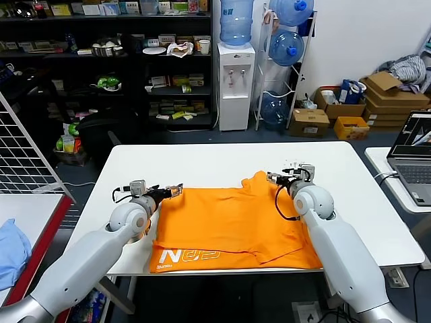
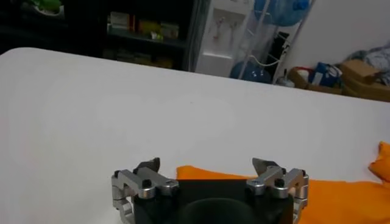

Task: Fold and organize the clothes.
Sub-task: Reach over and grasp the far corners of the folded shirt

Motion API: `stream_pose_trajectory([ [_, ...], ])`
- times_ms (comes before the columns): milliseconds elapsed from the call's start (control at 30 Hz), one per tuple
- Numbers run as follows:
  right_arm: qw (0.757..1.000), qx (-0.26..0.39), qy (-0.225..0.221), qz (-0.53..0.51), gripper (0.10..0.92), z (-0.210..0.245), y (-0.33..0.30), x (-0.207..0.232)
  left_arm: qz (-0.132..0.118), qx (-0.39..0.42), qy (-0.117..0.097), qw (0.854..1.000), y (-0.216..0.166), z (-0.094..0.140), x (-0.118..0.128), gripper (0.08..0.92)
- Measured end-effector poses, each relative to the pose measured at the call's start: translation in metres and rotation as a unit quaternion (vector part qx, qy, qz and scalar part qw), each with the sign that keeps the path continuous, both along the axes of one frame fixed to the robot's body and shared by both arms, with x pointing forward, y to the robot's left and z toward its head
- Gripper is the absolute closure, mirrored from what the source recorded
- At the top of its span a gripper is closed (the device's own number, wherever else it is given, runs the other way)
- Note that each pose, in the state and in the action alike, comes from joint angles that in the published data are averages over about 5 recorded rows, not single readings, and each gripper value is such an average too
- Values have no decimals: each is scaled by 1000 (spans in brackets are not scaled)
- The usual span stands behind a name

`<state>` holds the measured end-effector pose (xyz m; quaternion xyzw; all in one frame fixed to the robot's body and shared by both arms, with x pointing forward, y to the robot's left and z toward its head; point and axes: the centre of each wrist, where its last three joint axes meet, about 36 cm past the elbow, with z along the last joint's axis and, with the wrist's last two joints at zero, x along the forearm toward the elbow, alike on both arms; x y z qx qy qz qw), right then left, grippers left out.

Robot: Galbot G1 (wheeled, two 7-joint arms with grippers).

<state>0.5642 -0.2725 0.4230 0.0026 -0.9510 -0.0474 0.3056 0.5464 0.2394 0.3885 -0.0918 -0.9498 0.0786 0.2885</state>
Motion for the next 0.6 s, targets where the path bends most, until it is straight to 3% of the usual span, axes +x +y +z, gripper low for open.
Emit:
stream_pose_trajectory([
  [367, 1000, 7, 24, 15, 121, -18, 7, 11, -5, 21, 13, 1000, 3, -7, 13, 78],
  [533, 999, 11, 34, 20, 252, -24, 8, 11, -6, 27, 16, 1000, 5, -10, 14, 98],
  [600, 999, 12, 36, 20, 304, -25, 8, 11, -7, 29, 17, 999, 6, -10, 14, 142],
])
